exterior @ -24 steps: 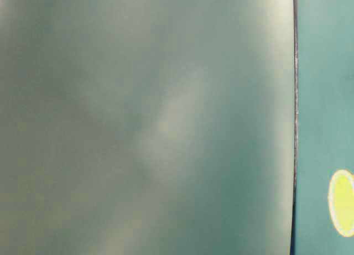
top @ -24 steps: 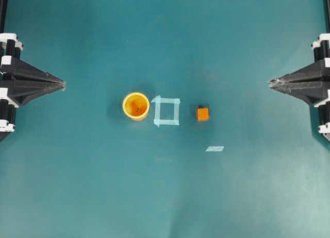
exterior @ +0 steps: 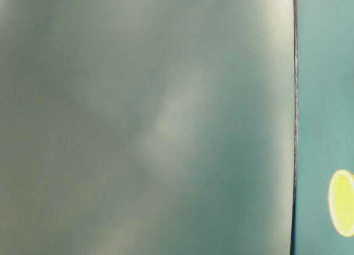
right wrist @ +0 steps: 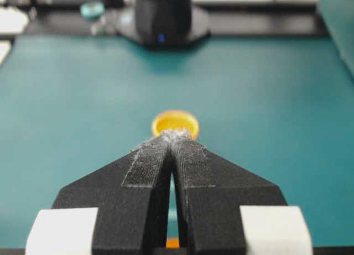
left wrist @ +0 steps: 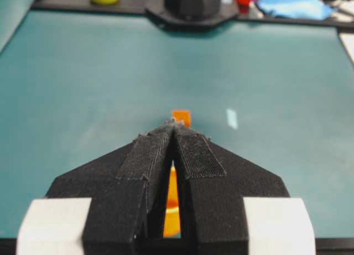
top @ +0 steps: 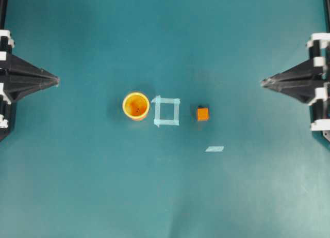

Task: Move the block to the left with right arm.
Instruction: 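Move the right gripper left toward the orange block, then lower the open right gripper around the orange block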

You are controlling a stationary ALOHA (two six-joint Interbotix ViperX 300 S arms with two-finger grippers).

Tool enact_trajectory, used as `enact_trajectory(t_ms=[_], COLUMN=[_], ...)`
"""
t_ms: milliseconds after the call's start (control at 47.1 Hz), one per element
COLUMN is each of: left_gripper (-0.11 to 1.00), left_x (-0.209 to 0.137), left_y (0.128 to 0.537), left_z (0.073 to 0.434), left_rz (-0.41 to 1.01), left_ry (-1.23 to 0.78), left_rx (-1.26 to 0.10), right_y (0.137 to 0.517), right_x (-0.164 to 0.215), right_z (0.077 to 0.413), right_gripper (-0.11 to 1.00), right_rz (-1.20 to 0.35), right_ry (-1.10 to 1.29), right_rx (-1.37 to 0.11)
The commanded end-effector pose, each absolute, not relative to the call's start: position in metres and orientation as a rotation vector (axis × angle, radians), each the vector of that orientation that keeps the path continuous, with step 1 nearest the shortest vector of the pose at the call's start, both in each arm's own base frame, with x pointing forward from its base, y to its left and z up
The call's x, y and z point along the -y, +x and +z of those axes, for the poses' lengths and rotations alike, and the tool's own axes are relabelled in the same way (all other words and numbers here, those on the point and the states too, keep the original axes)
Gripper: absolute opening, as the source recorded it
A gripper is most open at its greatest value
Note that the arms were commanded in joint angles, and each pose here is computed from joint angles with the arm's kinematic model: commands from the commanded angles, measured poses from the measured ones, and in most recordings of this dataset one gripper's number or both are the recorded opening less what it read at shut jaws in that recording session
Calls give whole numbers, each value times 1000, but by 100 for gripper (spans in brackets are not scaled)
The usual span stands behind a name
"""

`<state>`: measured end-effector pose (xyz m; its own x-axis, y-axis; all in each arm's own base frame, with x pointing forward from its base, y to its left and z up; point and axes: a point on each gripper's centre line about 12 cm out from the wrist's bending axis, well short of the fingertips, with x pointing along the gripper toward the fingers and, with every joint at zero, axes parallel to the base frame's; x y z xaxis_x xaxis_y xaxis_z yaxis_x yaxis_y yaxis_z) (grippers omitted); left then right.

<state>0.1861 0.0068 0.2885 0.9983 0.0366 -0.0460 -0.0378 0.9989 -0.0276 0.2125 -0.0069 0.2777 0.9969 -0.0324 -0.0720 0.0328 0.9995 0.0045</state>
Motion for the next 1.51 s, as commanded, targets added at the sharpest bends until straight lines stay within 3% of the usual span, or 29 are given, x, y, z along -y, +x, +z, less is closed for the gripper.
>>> enact_trajectory(t_ms=[0, 382, 573, 658, 828, 976, 1486], left_gripper=[0, 0, 1, 8, 36, 48, 48], left_x=[-7, 0, -1, 0, -1, -1, -1], left_y=[187, 181, 164, 157, 147, 143, 121], left_z=[297, 295, 305, 308, 310, 309, 307], left_rz=[39, 2, 4, 3, 5, 6, 8], left_ry=[-25, 1, 3, 3, 0, 3, 29], left_rx=[-39, -94, -52, -49, -77, -106, -110], right_y=[223, 263, 277, 282, 297, 317, 350], right_x=[8, 9, 9, 9, 10, 11, 12], right_z=[280, 247, 242, 238, 228, 214, 161], right_gripper=[0, 0, 3, 14, 35, 39, 41], right_rz=[-34, -34, -32, -32, -33, -31, -29], right_ry=[6, -3, -3, -3, -1, 0, 2], right_rx=[-87, -246, -275, -293, -341, -416, -663])
